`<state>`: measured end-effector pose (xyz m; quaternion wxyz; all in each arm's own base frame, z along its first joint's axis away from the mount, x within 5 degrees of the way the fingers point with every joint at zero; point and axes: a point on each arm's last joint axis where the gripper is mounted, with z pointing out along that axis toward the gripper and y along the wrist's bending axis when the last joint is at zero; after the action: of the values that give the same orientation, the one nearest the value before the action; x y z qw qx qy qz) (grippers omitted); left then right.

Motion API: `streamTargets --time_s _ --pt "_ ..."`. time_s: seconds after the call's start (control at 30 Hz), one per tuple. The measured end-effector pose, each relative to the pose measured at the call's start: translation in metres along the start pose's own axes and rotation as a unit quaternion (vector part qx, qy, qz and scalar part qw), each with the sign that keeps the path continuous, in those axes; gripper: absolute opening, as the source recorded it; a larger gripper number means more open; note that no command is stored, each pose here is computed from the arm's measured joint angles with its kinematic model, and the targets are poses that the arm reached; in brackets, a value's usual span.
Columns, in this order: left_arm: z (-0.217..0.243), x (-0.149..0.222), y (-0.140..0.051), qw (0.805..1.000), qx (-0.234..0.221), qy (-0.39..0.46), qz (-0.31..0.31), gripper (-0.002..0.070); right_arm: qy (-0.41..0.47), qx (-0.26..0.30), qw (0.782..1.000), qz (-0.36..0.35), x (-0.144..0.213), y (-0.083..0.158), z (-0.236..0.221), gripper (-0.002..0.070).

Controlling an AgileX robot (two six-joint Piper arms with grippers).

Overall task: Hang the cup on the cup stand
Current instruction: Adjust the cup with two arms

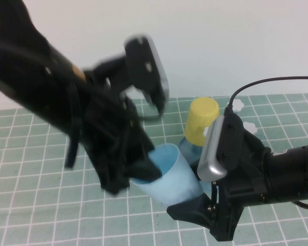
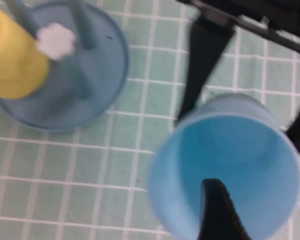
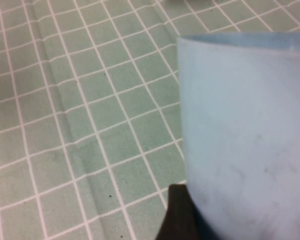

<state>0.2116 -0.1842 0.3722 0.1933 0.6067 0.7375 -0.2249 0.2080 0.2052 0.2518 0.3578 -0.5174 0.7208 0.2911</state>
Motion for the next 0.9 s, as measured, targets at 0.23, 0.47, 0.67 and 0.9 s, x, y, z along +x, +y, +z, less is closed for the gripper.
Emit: streamTargets --time_s 0.23,0.47,0.67,0.9 --pt "0.028 0.017 -0.008 0.997 0.069 0.005 -0.018 0.0344 0.000 0.004 1.000 0.000 0.000 -0.001 0.000 0.0544" --pt "0.032 0.014 -0.005 0.998 0.056 -0.027 -0.009 0.0344 -0.001 -0.006 1.000 0.001 0.000 0.001 0.000 0.0544" --pt "0.033 0.011 -0.004 0.998 0.054 -0.039 -0.003 0.0344 -0.008 -0.026 1.000 0.011 -0.001 0.005 0.000 0.0544" --pt "0.033 0.012 -0.004 0.998 0.054 -0.039 -0.004 0.0344 -0.018 -0.051 0.998 0.017 -0.003 0.009 -0.001 0.0544"
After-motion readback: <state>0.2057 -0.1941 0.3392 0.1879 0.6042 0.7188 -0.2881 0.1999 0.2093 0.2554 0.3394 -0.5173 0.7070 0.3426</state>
